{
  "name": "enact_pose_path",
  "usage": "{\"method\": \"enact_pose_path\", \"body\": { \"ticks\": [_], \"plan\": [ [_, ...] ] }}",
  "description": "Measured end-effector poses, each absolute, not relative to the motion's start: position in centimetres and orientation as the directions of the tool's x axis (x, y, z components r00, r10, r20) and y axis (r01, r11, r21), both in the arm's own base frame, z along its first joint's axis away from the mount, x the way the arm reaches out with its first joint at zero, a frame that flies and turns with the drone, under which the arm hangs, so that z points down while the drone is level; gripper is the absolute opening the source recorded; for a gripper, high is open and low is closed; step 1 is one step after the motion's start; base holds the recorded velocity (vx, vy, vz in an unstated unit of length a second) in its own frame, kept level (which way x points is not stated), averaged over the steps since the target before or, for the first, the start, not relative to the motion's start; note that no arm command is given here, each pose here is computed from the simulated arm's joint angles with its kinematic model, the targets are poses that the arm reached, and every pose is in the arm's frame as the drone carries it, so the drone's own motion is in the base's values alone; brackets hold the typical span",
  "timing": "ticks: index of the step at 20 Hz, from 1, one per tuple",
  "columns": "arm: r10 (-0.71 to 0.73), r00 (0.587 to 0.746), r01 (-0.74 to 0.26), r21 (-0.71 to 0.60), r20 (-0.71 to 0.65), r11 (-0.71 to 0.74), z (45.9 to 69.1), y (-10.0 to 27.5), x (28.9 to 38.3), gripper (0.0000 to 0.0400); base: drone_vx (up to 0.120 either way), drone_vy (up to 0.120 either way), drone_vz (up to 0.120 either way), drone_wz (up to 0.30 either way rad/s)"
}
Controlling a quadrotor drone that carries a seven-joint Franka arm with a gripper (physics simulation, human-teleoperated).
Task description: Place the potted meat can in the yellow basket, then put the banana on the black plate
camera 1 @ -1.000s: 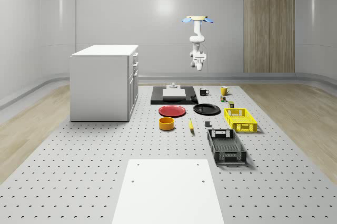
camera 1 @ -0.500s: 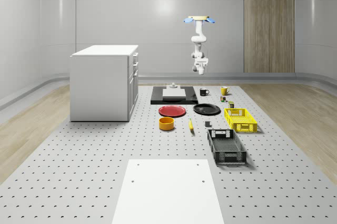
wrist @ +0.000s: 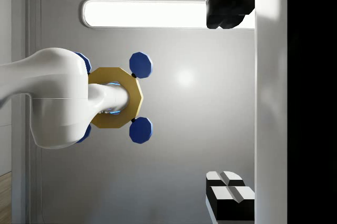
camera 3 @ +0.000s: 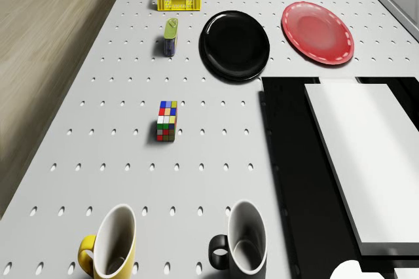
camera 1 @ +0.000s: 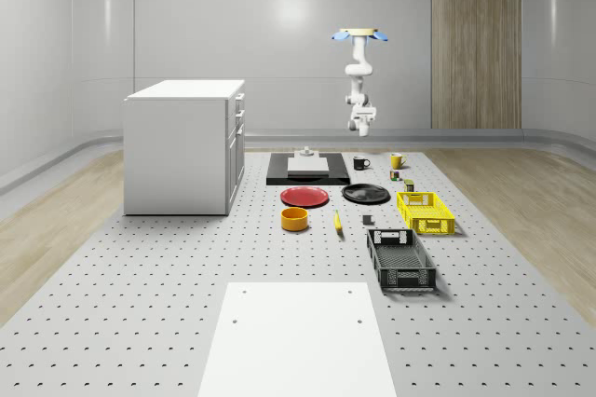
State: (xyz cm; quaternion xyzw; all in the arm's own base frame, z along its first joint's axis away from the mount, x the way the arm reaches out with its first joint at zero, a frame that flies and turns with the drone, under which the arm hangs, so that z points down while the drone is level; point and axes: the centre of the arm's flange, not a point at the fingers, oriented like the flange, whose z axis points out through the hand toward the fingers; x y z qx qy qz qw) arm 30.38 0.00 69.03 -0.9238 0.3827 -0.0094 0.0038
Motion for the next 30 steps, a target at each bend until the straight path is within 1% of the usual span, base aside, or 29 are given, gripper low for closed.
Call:
{"method": "enact_pose_path", "body": {
  "ticks": [30],
  "plan": [
    [-0.707, 0.706, -0.707, -0.013, 0.048, -0.707, 69.23, 0.24, 30.17, 0.04, 0.12, 0.12, 0.0, 0.0]
  ]
}}
